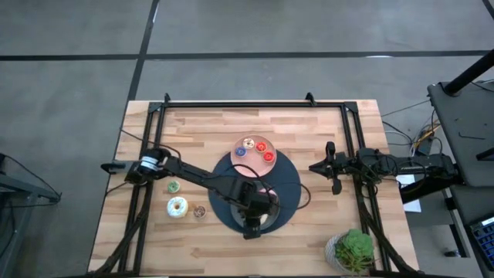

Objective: Pick & Place donuts
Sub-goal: Put the large purple donut on the gray plate

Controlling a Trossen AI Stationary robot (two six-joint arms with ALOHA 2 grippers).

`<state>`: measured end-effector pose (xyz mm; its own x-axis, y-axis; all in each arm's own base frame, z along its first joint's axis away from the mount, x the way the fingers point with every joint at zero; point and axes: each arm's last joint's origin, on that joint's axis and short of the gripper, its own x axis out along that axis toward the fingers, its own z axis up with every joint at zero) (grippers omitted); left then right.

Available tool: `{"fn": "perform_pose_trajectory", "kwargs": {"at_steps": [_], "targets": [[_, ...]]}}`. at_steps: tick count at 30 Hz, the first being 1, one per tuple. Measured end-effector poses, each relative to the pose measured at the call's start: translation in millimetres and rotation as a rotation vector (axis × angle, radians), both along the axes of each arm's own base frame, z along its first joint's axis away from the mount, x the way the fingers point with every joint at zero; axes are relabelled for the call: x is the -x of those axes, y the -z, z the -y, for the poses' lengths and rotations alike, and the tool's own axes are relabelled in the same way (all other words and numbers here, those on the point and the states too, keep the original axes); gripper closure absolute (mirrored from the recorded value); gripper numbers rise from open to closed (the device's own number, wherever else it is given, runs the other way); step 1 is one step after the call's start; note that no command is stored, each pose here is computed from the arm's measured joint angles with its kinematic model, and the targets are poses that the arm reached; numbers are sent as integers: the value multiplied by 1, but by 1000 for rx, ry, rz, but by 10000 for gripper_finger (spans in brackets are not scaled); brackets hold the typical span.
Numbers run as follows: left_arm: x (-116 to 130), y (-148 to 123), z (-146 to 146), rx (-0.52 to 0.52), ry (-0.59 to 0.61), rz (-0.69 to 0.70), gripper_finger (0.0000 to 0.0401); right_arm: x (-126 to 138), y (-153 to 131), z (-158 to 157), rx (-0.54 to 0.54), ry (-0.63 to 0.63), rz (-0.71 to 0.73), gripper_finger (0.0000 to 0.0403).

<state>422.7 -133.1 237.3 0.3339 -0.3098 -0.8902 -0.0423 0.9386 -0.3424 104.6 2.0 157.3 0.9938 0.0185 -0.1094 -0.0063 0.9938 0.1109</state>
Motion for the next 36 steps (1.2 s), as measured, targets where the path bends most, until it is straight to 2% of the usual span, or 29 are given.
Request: {"fn": "perform_pose_trajectory", "kwargs": {"at_steps": [15,23,36], "targets": [[0,6,1,1,-4,-18,289,0,0,0,0,1,0,374],[5,23,0,-10,-12,-66,289,0,0,0,0,0,0,374],[3,26,1,5,-26,-42,289,0,0,0,0,0,0,374]]}}
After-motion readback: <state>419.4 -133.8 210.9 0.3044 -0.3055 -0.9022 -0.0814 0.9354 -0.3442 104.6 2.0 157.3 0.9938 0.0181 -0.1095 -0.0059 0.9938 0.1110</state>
